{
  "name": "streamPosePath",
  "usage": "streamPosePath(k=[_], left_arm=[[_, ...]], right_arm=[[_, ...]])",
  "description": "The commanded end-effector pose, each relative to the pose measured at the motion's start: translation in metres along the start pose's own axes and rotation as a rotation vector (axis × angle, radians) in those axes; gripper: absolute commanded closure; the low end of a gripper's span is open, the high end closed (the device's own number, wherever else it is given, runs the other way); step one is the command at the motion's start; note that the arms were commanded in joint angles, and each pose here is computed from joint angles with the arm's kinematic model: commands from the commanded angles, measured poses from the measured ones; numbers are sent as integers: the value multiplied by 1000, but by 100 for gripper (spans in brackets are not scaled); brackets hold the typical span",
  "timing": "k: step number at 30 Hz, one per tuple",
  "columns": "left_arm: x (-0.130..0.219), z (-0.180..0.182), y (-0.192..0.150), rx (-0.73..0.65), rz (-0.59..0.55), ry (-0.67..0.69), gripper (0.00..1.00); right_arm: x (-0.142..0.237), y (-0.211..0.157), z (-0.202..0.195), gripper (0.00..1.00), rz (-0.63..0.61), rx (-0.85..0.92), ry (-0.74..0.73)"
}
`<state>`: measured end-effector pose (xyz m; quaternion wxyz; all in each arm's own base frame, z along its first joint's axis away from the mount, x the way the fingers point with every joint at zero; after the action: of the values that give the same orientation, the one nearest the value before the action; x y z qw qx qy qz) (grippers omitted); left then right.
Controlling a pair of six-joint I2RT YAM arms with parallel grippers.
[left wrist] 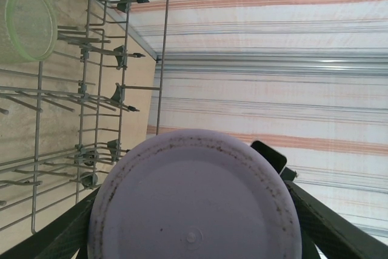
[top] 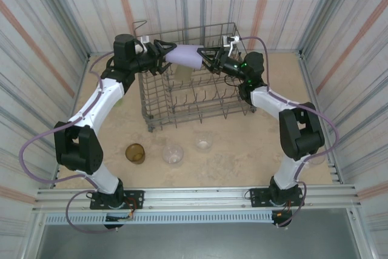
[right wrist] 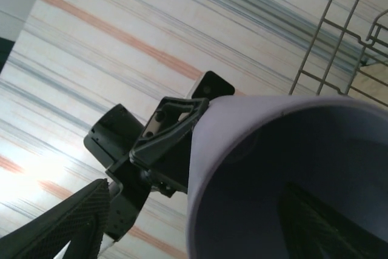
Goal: Load the cups into the dish rack
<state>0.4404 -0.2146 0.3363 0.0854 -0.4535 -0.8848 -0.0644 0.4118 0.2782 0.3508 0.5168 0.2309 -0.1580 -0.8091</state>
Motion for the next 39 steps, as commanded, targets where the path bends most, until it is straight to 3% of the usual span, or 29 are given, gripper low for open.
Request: streamPosePath(k=[1, 4, 5, 22, 39], left_arm=[[3, -26, 2, -84, -3, -47, 68], [5, -32, 4, -105, -12, -52, 68], [5, -32, 5, -109, -15, -51, 68], [16, -30, 17, -309, -96, 103, 70], [3, -9, 26, -514, -89, 243, 71]], right_arm=[[13, -2, 15, 18, 15, 80, -61], [24, -6, 16, 9, 24, 128, -127], [28, -8, 17, 0, 25, 136, -154], [105, -34, 2, 1, 14, 227, -602], [164, -64, -18, 1, 13, 248, -854]])
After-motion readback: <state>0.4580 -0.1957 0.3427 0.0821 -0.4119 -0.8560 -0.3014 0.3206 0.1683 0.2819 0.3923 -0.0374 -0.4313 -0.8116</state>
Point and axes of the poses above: each hand's point on the last joint's axis, 136 mm out from that joint toward the fingers, its own x axis back along the fingers, its own z axis along the line the jaws close on, y = z × x, the point moved 1 cm from there along x, back along the fingers, and after that the axes turned 3 degrees about x, right-handed, at the moved point
